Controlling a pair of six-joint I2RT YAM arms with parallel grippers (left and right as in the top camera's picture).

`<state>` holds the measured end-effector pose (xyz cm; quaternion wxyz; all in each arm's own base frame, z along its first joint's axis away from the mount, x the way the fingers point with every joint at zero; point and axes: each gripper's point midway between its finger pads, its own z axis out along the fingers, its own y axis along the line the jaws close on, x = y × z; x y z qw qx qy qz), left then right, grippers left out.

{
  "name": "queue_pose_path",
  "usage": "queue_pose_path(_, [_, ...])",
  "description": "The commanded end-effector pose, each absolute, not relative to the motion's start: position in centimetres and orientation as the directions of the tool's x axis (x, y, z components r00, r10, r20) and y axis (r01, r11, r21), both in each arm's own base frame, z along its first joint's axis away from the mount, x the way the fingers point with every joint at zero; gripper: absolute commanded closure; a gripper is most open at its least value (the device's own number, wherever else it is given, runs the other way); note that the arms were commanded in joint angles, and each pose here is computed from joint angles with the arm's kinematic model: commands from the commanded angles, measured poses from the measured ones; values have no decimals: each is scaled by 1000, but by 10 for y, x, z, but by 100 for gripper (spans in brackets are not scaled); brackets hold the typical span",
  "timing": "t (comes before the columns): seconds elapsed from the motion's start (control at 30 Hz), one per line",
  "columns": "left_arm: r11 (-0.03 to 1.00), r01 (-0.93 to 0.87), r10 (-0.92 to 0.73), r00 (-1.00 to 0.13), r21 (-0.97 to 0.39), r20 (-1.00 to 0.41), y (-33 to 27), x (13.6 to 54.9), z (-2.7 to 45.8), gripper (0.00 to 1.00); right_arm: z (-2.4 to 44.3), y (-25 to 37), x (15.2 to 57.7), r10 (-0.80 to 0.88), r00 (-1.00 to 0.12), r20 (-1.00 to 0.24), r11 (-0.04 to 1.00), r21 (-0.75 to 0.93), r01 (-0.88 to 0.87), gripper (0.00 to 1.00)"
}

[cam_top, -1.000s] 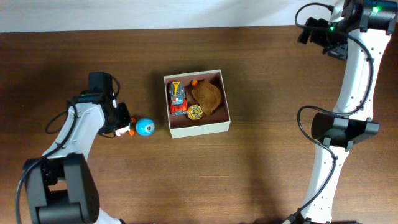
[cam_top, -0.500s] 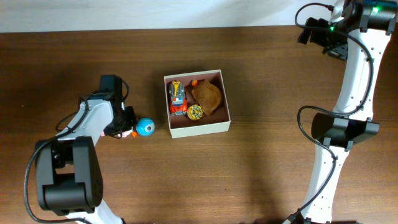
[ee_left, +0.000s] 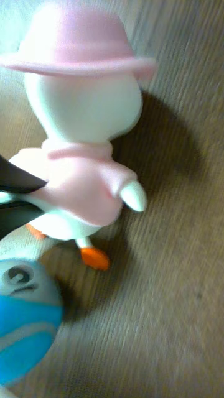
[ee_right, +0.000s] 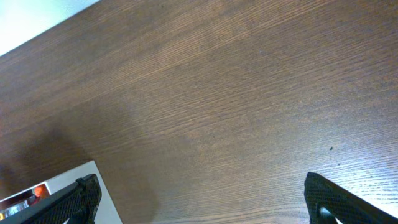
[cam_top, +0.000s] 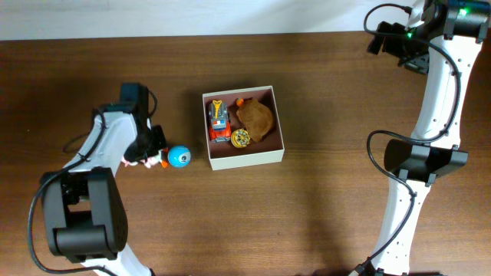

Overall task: Pack container
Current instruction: 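Lift the pink plush toy and lower it into the box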

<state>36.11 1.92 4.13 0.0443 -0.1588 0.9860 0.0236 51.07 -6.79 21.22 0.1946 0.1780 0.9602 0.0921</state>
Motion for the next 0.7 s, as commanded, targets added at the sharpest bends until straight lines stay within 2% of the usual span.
queue_pose_path(0.0, [950, -311, -307, -939, 5, -153, 17, 386, 78, 98, 229, -64, 506, 378, -852, -363, 919, 257, 298, 1])
queue_pose_path(0.2, [955, -295, -294, -936, -19, -192, 9, 399, 158, 98, 229, -64, 506, 378, -852, -363, 919, 257, 298, 1])
queue_pose_path(0.23, [962, -267, -272, -942, -50, -199, -5, 398, 179, 98, 229, -64, 506, 378, -852, -363, 919, 257, 298, 1])
queue_pose_path(0.33, [974, -196, -217, -953, -115, -213, -38, 397, 204, 98, 229, -64, 506, 378, -852, -363, 919, 257, 298, 1])
queue_pose_path(0.5, [987, -51, -91, -958, -152, -271, -103, 390, 231, 98, 229, -64, 506, 378, -852, -363, 919, 257, 298, 1])
queue_pose_path(0.67, [982, 61, 4, -952, -178, -307, -172, 376, 238, 98, 229, -64, 506, 378, -852, -363, 919, 257, 298, 1])
